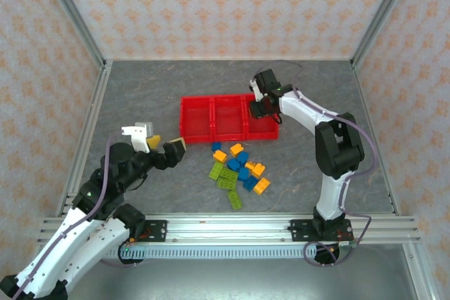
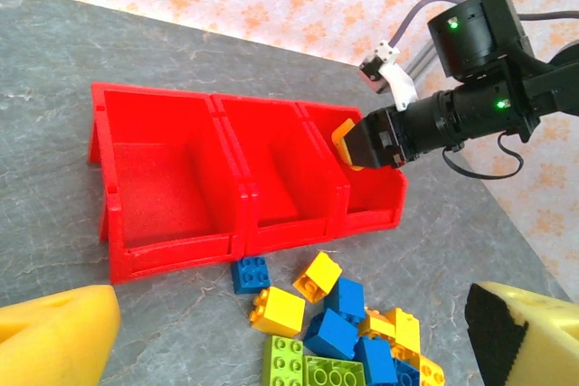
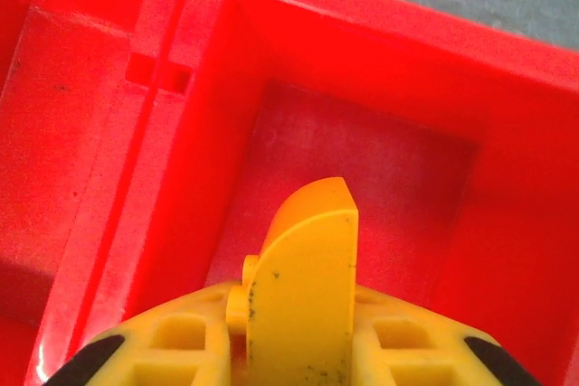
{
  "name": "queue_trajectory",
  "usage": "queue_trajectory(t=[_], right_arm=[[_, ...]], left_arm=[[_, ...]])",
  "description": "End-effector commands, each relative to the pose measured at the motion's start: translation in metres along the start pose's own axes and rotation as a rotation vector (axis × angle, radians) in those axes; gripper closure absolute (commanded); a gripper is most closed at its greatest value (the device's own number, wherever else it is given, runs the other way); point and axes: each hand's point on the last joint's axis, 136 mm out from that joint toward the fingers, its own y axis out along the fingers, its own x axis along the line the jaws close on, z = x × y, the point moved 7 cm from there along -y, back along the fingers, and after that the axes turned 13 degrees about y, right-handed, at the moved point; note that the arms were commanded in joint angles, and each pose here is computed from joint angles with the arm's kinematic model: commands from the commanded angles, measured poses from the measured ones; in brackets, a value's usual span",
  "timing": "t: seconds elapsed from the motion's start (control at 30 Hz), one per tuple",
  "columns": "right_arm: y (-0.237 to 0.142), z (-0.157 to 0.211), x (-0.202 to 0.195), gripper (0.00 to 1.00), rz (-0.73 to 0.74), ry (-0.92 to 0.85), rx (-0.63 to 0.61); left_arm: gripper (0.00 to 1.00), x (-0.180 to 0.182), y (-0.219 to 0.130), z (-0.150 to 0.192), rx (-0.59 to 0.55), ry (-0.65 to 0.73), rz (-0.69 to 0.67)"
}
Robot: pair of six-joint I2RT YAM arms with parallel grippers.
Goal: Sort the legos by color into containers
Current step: Place the lego in the container, then move the lego to the bottom-center of the table.
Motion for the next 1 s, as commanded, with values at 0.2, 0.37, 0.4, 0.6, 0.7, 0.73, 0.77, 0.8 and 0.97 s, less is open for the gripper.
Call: queue_trajectory(t=[0.2,0.37,0.4,0.6,0.7,0.73,0.77,0.8,0.97], right_arm=[[-0.021,-0.003,0.002,0.65,-0.003,0.003,-0.038],[-0.018,-0.001,0.001,0.62,-0.005,0.004,-0.028],[-0.019,-0.001,0.001,0.62,-0.004,0.006,-0.032],[-0.042,-0.006,0.004,0.62,-0.028,0.031,-0.077],[-0.06,-0.005,0.005,0.62,-0.038,0.08,-0.086],[-0.067,-0.003,0.006,0.61,-0.048,0.092,-0.089],[-0.073,0.0,0.007,0.61,-0.058,0.101,-0.093],[-0.083,0.003,0.008,0.59,-0.065,0.118,-0.112],[-0.121,0.025,0.007,0.47,-0.133,0.299,-0.17]], left_arm=[[0.01,-0.002,-0.009,-0.003,-0.064,0.026,0.024],[0.01,-0.003,-0.008,-0.002,-0.059,0.028,0.033],[0.01,-0.004,-0.009,-0.002,-0.06,0.03,0.041],[0.01,-0.004,-0.011,-0.003,-0.081,0.033,0.05],[0.01,-0.004,-0.009,-0.002,-0.08,0.034,0.046],[0.01,-0.004,-0.009,-0.002,-0.08,0.035,0.047],[0.01,-0.004,-0.008,-0.001,-0.076,0.038,0.05],[0.01,-0.005,-0.007,-0.001,-0.073,0.046,0.058],[0.01,-0.007,-0.005,0.0,-0.081,0.06,0.082]])
